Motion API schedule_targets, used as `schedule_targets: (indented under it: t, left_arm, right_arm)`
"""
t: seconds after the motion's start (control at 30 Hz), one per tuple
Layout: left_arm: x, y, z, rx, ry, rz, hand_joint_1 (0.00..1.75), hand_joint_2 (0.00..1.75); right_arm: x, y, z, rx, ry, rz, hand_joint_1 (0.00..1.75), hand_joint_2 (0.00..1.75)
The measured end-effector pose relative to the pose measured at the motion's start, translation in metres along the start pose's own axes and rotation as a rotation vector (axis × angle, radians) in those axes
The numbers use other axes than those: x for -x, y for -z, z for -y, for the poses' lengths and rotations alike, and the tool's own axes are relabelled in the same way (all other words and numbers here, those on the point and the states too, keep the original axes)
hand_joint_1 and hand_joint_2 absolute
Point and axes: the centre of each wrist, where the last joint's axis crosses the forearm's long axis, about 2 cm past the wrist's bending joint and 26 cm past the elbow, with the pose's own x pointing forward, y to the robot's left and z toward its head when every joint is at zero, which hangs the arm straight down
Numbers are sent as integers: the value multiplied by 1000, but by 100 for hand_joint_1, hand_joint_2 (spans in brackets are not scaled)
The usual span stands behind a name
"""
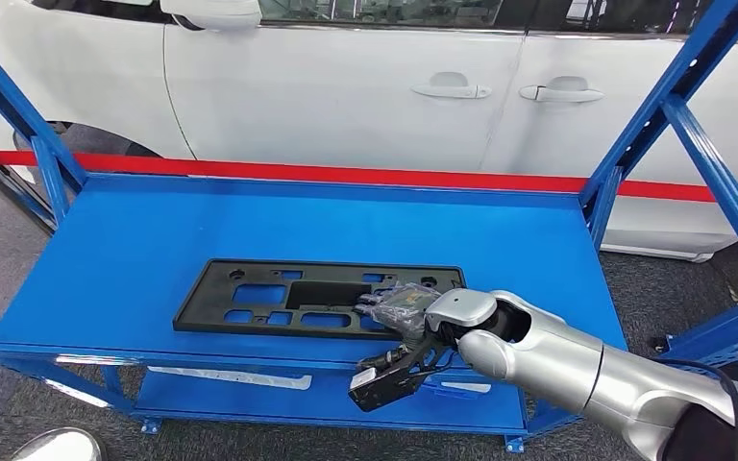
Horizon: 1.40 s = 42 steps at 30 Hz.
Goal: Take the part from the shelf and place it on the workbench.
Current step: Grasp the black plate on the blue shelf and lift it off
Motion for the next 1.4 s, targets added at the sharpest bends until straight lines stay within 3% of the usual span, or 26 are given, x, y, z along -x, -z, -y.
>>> schedule_targets:
  t: [0.03, 0.17, 0.23, 0.27, 0.37, 0.4, 0.83, 1.4]
  left_arm:
    - [0, 0, 0, 1, 0, -1, 0, 0]
    - [1, 0, 2, 5, 0, -4, 0, 0]
    - [1, 0, 3, 6, 1, -4, 0, 0]
    - [1, 0, 3, 7, 2, -5, 0, 0]
    - [2, 0, 4, 7, 4, -1, 0, 0]
    - [2, 0, 4, 7, 4, 0, 0, 0]
    - [2, 0, 5, 13, 3, -2, 0, 0]
    - [2, 0, 6, 14, 4, -3, 0, 0]
  right_arm:
    - [0, 0, -2, -4, 1, 0, 0, 0]
    - [0, 0, -5, -12, 0, 0, 0, 175]
    - [0, 0, -5, -11, -4, -3, 0, 175]
    - [0, 0, -5, -11, -8, -4, 17, 175]
    - [-1, 0, -4, -9, -19, -7, 131, 175]
    - [-1, 0, -4, -8, -20, -7, 149, 175]
    - [-1, -1, -7, 14, -42, -18, 149, 175]
    - [3, -5, -8, 20, -51, -29, 162, 175]
